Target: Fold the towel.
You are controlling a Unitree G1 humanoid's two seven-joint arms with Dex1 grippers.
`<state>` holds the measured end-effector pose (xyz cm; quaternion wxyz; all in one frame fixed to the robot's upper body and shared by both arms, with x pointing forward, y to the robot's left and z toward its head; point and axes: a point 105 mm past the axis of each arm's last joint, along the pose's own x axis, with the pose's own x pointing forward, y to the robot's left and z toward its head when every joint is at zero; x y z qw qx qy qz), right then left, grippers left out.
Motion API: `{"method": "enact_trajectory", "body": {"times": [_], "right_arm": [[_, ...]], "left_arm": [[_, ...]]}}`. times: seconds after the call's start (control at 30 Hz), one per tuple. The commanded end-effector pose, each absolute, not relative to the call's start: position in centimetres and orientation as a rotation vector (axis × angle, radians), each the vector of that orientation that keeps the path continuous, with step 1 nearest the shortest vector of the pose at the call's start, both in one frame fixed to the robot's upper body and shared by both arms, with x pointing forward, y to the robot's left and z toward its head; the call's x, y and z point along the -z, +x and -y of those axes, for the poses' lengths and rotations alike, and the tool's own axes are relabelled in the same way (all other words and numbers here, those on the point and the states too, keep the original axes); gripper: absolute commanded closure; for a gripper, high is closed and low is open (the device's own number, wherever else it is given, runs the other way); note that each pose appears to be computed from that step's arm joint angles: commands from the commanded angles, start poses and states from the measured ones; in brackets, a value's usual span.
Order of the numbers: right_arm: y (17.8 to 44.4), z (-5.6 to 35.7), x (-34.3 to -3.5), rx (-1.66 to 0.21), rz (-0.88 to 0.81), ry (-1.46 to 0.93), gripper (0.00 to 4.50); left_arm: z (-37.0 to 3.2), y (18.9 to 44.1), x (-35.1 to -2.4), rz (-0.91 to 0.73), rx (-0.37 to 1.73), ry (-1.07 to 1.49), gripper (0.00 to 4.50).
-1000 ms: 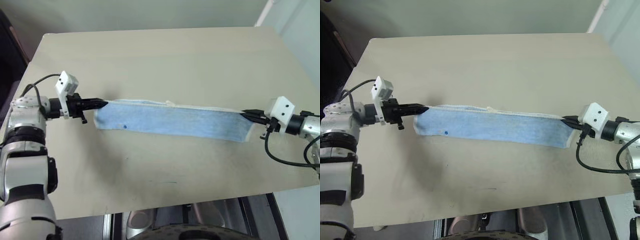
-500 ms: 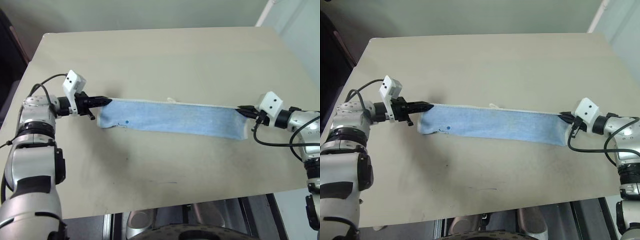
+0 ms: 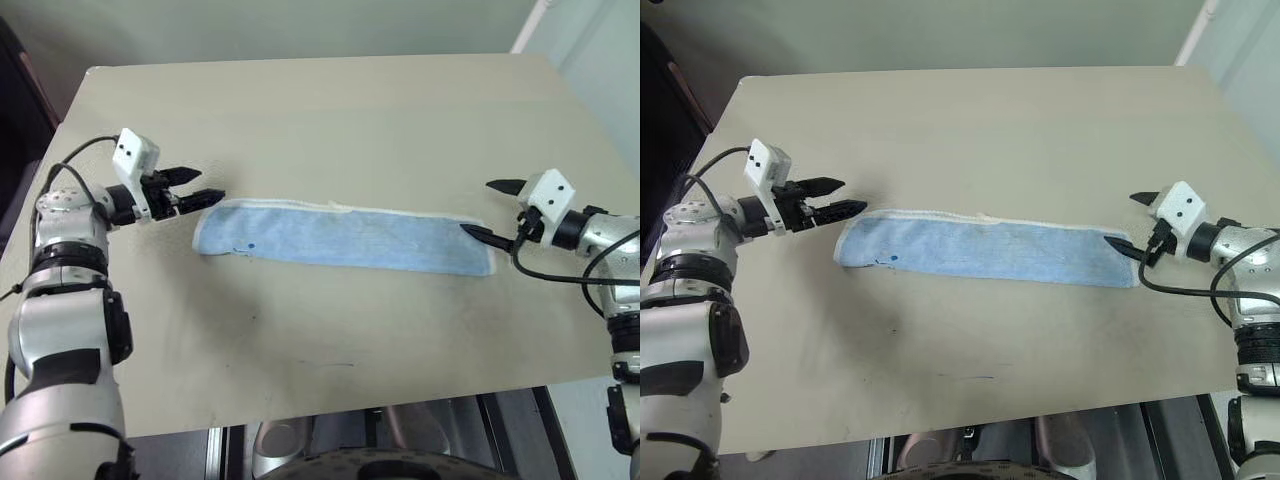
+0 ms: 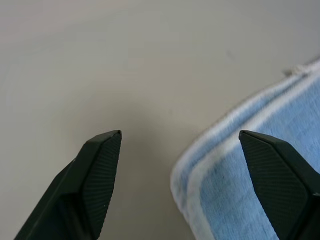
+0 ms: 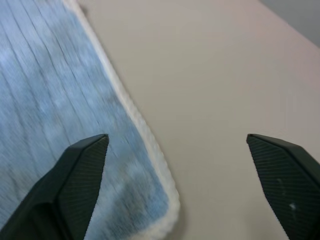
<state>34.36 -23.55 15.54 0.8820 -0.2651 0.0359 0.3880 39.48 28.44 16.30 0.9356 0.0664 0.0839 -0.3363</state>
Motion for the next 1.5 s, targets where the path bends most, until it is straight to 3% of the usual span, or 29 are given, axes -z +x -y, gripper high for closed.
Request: {"method": "enact_trajectory", "body": {"times": [0.03, 0.13, 0.33, 0.73, 1.07, 1.5], "right_arm": [[33.1, 24.1, -18.6, -0.777, -0.009, -0.436, 0.0], [31.5, 24.2, -19.3, -0.777, -0.013, -0.274, 0.0], [27.9, 24.2, -18.1, -0.751, -0.189, 0.075, 0.0], [23.4, 22.4, -14.2, -0.75, -0.586, 0.71, 0.0], [22.5, 21.8, -11.4, -0.579, -0.665, 0.988, 0.0], [25.9, 23.5, -9.5, -0.275, -0.556, 1.153, 0.0]], "left_arm": [[-28.3, 39.8, -20.1, -0.024, 0.706, 0.086, 0.49], [-27.8, 39.3, -20.4, -0.017, 0.776, 0.072, 0.03], [-24.3, 37.1, -20.8, -0.042, 1.103, -0.046, 0.03], [-18.0, 33.1, -16.1, -0.144, 1.364, 0.077, 0.03], [-15.0, 31.6, -13.9, -0.146, 1.4, 0.09, 0.03], [-13.2, 31.2, -13.1, -0.114, 1.416, 0.068, 0.03]]}}
